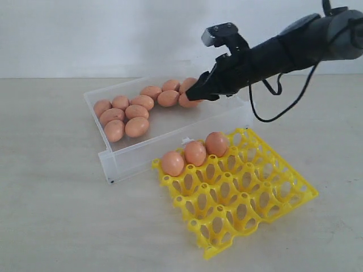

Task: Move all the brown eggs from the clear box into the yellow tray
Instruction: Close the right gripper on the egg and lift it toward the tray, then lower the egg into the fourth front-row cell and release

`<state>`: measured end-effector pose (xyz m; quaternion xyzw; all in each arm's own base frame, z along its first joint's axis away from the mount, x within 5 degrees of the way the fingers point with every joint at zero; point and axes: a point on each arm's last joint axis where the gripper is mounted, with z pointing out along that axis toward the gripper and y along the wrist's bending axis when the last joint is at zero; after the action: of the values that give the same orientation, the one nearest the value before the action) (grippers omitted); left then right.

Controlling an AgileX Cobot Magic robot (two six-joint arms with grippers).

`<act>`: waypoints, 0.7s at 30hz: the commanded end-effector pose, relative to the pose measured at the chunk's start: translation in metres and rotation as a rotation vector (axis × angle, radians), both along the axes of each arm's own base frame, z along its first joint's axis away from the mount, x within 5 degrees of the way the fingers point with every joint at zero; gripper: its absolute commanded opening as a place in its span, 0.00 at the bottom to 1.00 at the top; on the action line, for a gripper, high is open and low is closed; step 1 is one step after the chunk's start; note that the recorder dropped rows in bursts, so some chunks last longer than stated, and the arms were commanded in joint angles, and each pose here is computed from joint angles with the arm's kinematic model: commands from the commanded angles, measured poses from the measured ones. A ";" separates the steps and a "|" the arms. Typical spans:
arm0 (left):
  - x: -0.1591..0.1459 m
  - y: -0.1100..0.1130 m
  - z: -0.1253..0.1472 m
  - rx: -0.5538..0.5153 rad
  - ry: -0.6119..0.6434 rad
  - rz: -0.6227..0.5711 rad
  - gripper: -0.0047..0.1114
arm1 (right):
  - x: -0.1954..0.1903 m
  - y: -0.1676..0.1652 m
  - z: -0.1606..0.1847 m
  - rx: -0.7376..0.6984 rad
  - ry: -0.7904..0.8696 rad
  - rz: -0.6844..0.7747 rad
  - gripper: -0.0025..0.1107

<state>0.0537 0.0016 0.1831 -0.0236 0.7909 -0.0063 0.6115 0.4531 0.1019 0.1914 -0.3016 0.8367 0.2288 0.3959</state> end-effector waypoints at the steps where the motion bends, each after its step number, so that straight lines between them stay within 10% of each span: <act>1: 0.000 0.000 0.000 -0.004 -0.005 0.003 0.08 | -0.047 -0.028 0.014 -0.123 -0.160 -0.329 0.02; 7: 0.000 0.000 0.000 -0.004 -0.005 0.003 0.08 | -0.108 -0.033 -0.002 -0.130 -0.119 -0.176 0.02; 16: 0.000 0.000 0.000 -0.004 -0.005 0.003 0.08 | -0.107 -0.076 0.009 -0.379 -0.084 -0.609 0.02; 21: 0.000 0.000 0.000 -0.004 -0.005 0.003 0.08 | -0.094 -0.099 0.053 -0.280 -0.242 -0.977 0.02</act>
<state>0.0537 0.0016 0.1831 -0.0236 0.7909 -0.0063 0.6115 0.3519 0.0155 0.2158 -0.0411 0.8906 -0.1091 0.4397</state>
